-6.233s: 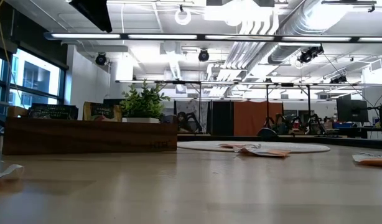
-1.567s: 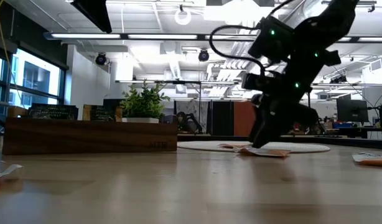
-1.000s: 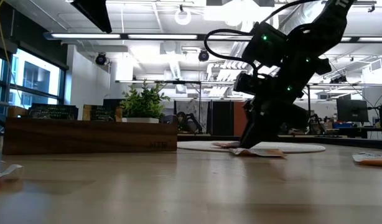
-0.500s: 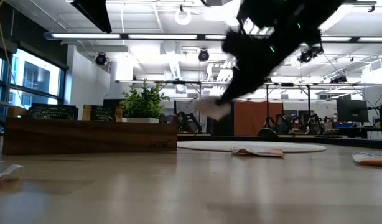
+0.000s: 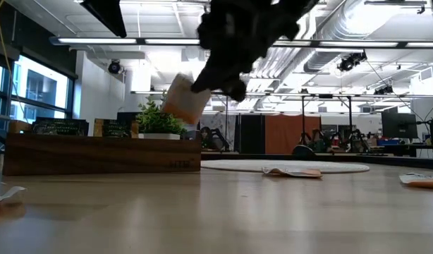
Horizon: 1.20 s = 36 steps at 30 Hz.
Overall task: Pick & Place Tea
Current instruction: Put the orange tea bag into the right section of the wooden organizer
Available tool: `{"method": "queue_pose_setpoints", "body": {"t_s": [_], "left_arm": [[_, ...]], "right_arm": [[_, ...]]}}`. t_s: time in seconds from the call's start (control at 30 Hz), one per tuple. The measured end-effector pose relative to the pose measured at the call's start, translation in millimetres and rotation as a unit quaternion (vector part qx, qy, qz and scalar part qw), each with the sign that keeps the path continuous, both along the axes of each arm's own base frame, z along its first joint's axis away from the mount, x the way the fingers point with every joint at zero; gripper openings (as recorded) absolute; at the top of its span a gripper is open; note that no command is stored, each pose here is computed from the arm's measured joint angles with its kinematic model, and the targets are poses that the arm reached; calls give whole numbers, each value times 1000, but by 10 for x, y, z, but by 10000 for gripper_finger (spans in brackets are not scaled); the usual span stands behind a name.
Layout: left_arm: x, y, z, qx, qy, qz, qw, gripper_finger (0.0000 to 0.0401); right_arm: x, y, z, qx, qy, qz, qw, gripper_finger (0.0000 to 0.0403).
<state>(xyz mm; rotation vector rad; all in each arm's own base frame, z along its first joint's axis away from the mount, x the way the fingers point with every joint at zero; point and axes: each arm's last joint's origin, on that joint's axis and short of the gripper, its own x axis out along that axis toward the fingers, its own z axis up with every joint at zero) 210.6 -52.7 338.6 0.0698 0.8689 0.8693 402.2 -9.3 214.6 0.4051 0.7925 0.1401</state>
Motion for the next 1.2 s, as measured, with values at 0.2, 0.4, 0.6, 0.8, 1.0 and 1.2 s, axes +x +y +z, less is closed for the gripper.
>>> {"method": "queue_pose_setpoints", "body": {"t_s": [0.2, 0.4, 0.6, 0.8, 1.0, 1.2], "left_arm": [[0, 1, 0, 0, 0, 0, 1000, 147], [-7, 3, 0, 2, 4, 0, 1000, 147], [-7, 3, -1, 6, 13, -9, 1000, 147], [-6, 3, 0, 7, 13, -8, 1000, 147], [-6, 4, 0, 7, 13, -8, 1000, 147], [-6, 3, 0, 7, 13, -8, 1000, 147]], "right_arm": [[388, -205, -10, 14, 31, 39, 999, 11], [504, -489, -141, 23, 115, 20, 993, 6], [492, -665, -270, 80, 128, 35, 988, 14], [482, -787, -253, 77, 118, 20, 990, 28], [485, -860, -261, -1, 122, -20, 992, 55], [556, -893, -222, -40, 80, -28, 996, 108]]}}
